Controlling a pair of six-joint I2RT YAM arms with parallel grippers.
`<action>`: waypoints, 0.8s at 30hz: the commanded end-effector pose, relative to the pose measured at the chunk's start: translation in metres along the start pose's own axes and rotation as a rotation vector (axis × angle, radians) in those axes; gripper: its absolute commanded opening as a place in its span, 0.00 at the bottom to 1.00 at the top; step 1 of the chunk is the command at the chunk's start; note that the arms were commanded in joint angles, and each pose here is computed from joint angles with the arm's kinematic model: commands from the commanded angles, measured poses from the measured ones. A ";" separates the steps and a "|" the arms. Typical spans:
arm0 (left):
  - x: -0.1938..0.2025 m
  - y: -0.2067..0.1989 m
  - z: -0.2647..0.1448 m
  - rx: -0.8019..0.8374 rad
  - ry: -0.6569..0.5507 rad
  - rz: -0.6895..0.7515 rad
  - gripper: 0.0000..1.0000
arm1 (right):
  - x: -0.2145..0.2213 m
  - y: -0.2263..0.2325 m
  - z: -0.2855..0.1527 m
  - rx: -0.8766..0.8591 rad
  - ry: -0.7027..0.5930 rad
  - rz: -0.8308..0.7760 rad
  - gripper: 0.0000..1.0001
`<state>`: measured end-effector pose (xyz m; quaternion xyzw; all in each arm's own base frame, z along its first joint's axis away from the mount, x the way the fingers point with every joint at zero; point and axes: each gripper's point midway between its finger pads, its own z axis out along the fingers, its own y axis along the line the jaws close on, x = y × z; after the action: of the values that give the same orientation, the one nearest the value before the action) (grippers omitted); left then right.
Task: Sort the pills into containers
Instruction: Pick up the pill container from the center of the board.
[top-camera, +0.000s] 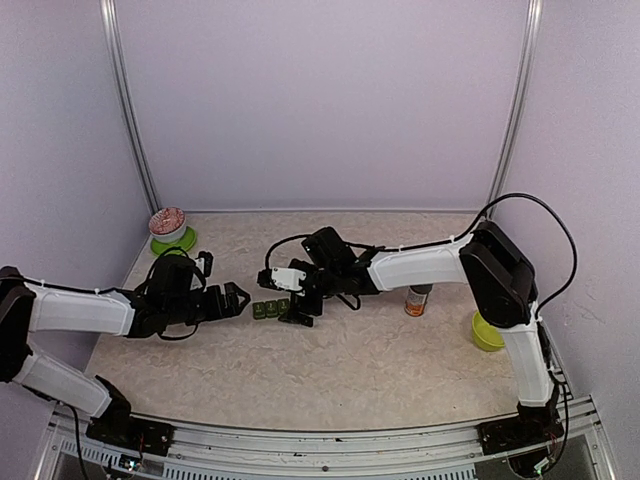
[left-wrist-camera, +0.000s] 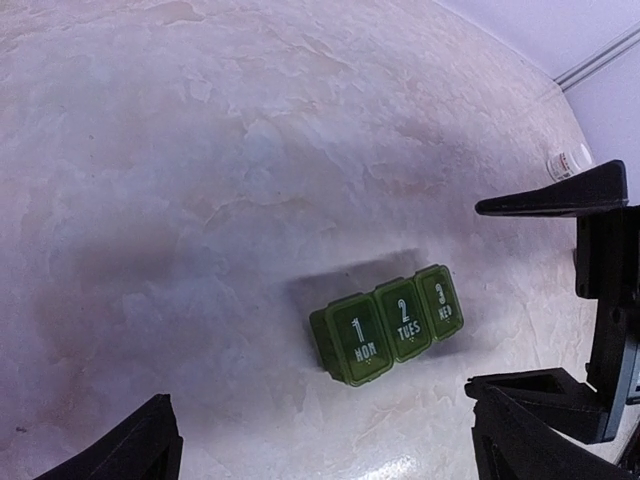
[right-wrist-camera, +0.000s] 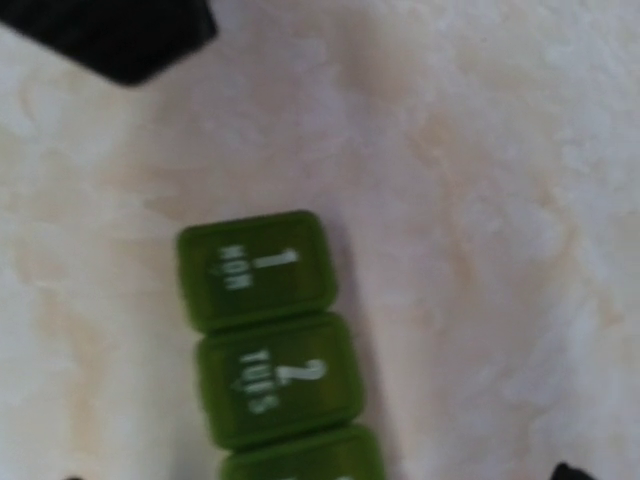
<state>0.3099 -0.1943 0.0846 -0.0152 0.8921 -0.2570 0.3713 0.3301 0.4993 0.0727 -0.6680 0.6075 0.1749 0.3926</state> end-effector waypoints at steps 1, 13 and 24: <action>-0.006 0.007 -0.007 0.004 -0.040 -0.047 0.99 | -0.011 0.001 0.015 0.077 0.018 -0.188 1.00; -0.008 0.023 -0.015 -0.028 -0.073 -0.088 0.99 | -0.005 0.011 0.046 0.070 0.111 -0.286 0.91; -0.006 0.023 -0.012 -0.018 -0.068 -0.093 0.99 | 0.013 0.015 0.051 0.057 0.175 -0.301 0.78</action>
<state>0.3097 -0.1683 0.0867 -0.0659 0.8825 -0.2607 0.3860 0.3345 0.5334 0.0475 -0.7387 0.5344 0.0528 0.4074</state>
